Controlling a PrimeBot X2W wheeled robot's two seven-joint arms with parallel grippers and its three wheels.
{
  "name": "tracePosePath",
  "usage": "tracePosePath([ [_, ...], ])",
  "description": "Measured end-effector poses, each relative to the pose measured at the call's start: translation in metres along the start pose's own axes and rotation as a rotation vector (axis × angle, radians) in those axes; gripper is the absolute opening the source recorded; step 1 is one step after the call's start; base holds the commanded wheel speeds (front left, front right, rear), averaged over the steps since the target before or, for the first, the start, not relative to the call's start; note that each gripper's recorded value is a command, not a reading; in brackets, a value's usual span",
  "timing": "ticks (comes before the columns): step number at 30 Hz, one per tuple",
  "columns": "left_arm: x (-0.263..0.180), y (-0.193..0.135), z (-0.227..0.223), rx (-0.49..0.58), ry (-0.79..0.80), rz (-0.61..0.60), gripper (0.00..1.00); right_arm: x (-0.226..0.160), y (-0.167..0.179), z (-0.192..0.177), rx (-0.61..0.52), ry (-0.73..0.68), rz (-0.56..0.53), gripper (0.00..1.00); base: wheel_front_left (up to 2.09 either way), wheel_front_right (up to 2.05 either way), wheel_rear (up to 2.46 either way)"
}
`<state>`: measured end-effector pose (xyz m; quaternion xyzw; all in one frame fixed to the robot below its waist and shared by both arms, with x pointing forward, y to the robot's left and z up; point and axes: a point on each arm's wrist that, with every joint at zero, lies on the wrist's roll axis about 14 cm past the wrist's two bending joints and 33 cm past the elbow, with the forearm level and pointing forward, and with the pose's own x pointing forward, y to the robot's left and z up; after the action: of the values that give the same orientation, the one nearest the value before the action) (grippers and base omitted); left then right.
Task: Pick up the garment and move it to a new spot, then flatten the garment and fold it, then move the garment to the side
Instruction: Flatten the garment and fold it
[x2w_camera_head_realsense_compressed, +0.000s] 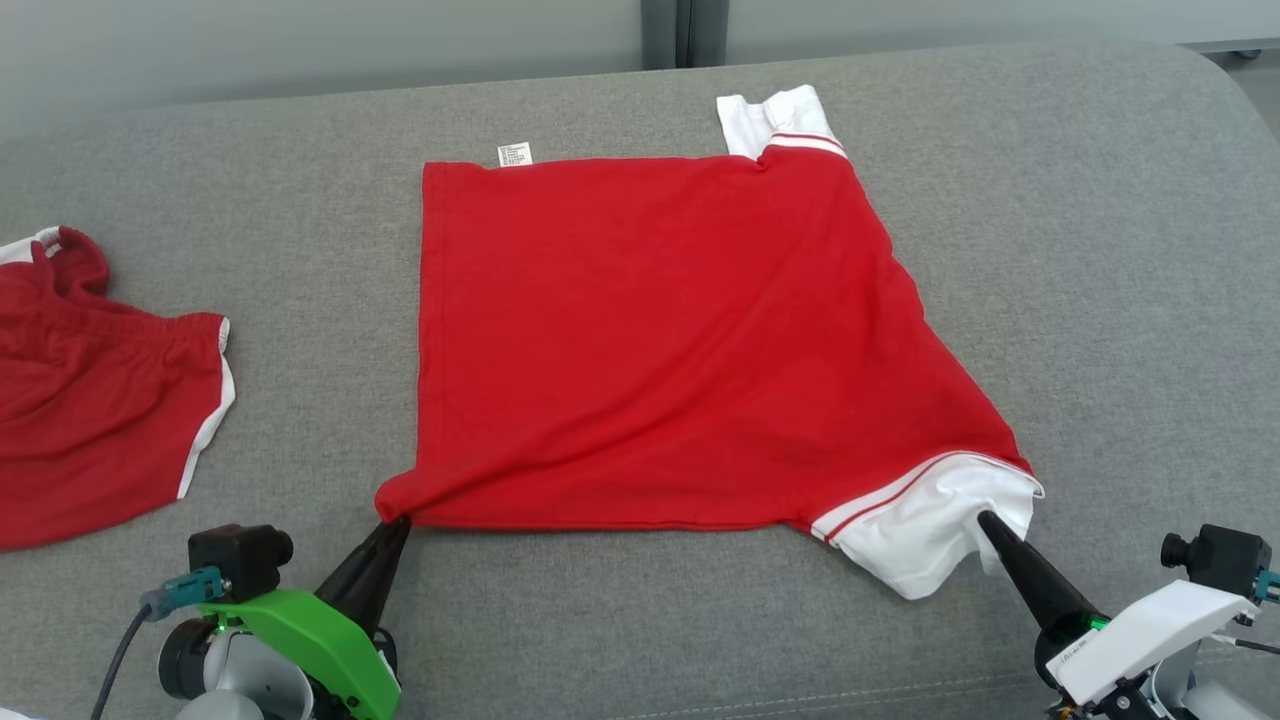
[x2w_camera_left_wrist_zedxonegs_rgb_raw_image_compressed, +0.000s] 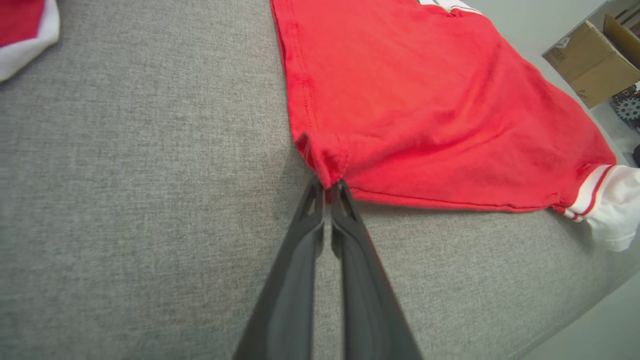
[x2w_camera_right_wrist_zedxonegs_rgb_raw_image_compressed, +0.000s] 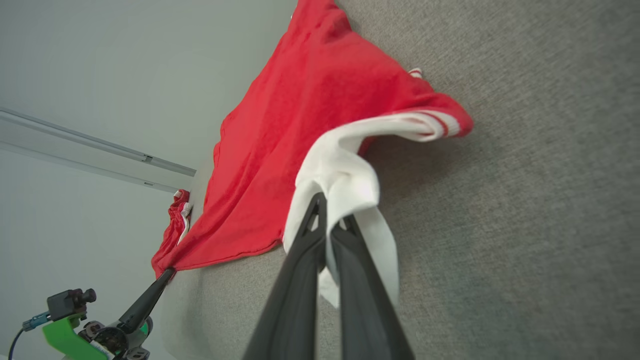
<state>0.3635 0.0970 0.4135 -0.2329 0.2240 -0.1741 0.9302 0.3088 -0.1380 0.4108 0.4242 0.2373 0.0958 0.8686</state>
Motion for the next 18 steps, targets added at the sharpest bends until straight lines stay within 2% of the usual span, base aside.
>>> tracePosePath([
  [10,-0.006,0.001,-0.023,0.021,0.085,0.005,0.00,-0.007,-0.002,-0.006,0.014,0.028,-0.007,0.00,0.00,0.00,0.00],
  [18,-0.003,-0.003,-0.005,-0.015,0.011,0.000,0.00,-0.008,0.004,-0.003,0.049,0.015,0.010,0.00,0.00,0.00,0.00],
])
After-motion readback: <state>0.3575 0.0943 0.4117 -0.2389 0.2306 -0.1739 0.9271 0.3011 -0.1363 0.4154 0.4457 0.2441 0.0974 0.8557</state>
